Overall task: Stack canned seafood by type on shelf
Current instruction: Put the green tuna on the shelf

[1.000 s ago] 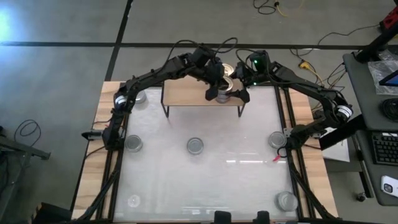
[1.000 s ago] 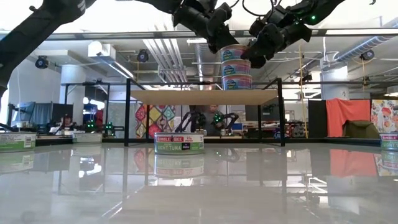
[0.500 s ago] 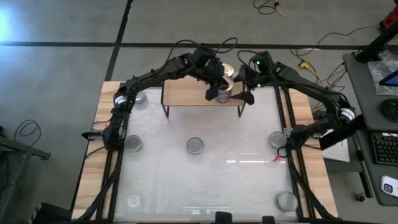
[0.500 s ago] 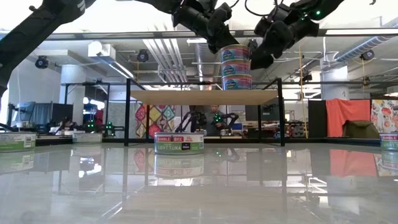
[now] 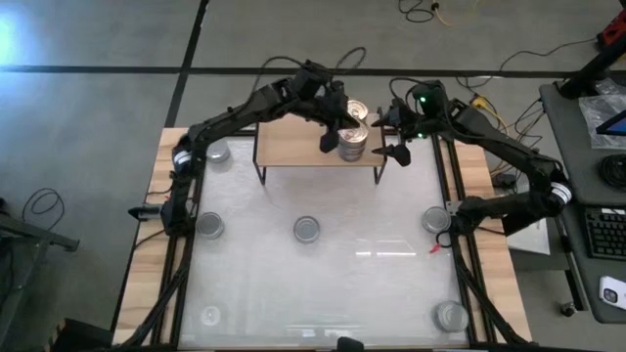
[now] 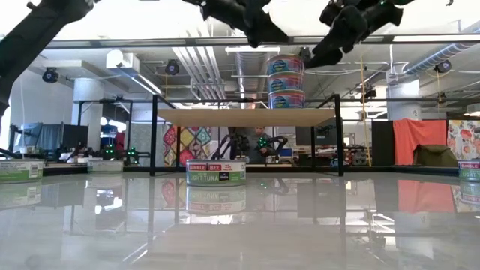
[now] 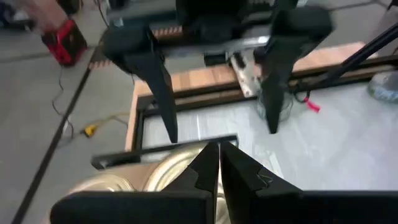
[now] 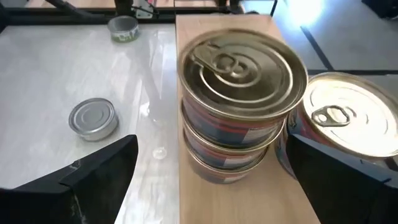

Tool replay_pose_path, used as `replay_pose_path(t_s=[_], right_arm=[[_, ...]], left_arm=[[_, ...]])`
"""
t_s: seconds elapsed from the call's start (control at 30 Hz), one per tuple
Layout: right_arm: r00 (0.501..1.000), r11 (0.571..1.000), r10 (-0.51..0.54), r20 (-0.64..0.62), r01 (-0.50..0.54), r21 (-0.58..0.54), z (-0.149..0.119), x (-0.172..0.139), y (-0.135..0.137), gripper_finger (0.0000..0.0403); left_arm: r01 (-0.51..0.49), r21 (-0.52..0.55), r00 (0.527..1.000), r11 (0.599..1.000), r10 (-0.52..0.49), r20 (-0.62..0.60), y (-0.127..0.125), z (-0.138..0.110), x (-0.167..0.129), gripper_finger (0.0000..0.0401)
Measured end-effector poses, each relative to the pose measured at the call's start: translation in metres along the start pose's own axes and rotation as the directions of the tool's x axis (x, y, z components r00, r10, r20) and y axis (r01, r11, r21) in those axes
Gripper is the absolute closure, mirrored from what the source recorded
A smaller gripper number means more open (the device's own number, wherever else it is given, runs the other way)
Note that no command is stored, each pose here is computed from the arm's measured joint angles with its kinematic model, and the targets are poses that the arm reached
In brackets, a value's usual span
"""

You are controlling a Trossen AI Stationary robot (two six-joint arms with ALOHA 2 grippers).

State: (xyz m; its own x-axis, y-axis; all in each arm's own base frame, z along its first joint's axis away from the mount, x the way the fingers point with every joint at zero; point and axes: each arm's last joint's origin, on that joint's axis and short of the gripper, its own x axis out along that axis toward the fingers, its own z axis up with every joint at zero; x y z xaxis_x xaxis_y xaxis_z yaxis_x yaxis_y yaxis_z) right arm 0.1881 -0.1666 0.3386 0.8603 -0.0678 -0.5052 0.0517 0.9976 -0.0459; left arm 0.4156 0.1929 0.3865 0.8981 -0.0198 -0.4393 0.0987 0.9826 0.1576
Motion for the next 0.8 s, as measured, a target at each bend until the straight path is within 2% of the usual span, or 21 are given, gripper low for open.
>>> replay_pose_path(t_s=[0.07,0.23,0.4,0.53,0.6,0.7,0.8], right_arm=[[1.000,1.000,-0.004,0.010,0.004,0.005,0.002,-0.006,0.004,0.0003],[0.999,1.000,-0.001,0.045,0.002,-0.018,0.009,-0.016,0.016,0.0003],[0.995,0.995,0.071,0.064,-0.066,-0.068,0.017,-0.013,0.036,0.0003],[0.991,0.984,0.123,0.045,-0.116,-0.136,0.025,-0.002,0.063,0.0003],[0.988,0.977,0.150,0.035,-0.142,-0.162,0.030,0.004,0.079,0.0003],[0.984,0.970,0.178,0.012,-0.174,-0.169,0.035,0.011,0.107,0.0003],[0.988,0.976,0.153,-0.019,-0.154,-0.154,0.038,0.019,0.134,0.0003]], left_arm=[[0.011,0.005,1.000,1.000,-0.011,0.010,-0.003,0.005,-0.009,0.0400],[0.114,-0.002,0.993,0.993,-0.114,0.022,-0.013,0.011,-0.027,0.0400],[0.168,-0.025,0.986,0.985,-0.168,-0.016,-0.033,0.011,-0.035,0.0400],[0.205,-0.096,0.978,0.974,-0.208,-0.025,-0.061,0.009,-0.034,0.0400],[0.208,-0.093,0.977,0.974,-0.211,-0.016,-0.079,0.011,-0.041,0.0400],[0.165,-0.077,0.986,0.983,-0.166,-0.010,-0.109,0.010,-0.052,0.0400],[0.134,-0.066,0.991,0.989,-0.135,-0.008,-0.139,0.002,-0.065,0.0400]])
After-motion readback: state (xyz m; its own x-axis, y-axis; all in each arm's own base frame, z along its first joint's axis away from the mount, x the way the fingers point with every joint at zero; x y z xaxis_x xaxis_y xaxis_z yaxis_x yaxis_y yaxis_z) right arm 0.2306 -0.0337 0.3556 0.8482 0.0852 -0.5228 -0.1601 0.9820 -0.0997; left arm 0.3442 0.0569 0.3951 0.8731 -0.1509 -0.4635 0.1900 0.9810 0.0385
